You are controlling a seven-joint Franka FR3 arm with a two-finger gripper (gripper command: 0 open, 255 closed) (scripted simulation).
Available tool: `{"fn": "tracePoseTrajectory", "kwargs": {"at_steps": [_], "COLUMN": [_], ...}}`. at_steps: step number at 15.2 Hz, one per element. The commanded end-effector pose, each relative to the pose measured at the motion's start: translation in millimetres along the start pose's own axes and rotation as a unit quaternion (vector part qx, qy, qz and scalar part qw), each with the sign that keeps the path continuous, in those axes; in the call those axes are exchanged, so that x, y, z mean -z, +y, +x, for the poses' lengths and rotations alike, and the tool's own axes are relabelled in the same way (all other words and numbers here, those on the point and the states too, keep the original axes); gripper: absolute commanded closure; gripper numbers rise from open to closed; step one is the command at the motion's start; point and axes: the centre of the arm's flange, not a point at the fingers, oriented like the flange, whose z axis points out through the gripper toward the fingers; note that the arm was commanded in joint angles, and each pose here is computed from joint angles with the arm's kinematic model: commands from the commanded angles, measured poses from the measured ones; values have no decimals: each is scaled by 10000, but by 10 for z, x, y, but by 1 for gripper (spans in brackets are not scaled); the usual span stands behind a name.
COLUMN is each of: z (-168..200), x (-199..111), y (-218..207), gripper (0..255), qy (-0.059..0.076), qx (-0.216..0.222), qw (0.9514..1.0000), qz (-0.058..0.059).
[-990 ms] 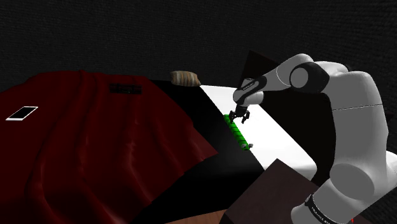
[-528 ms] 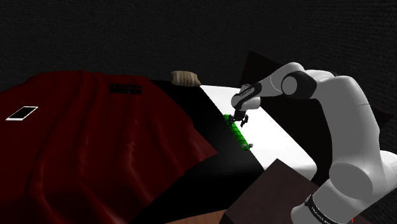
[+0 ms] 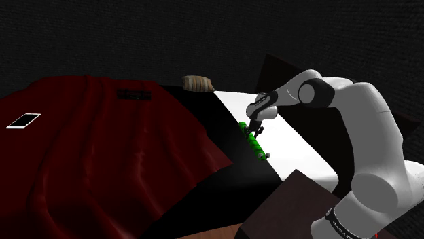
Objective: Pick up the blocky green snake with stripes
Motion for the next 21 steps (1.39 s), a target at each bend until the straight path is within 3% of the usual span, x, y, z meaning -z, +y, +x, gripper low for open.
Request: {"fn": "tracePoseTrajectory", "kwargs": {"at_steps": [1, 6, 21], "z": [-2, 7, 5], "x": [-8, -1, 790], "y": [-4, -1, 28], "gripper": [255, 255, 255], "qy": [-2, -2, -2], "qx": [2, 2, 2], "qw": [10000, 10000, 10000], "qz": [1, 1, 1]}}
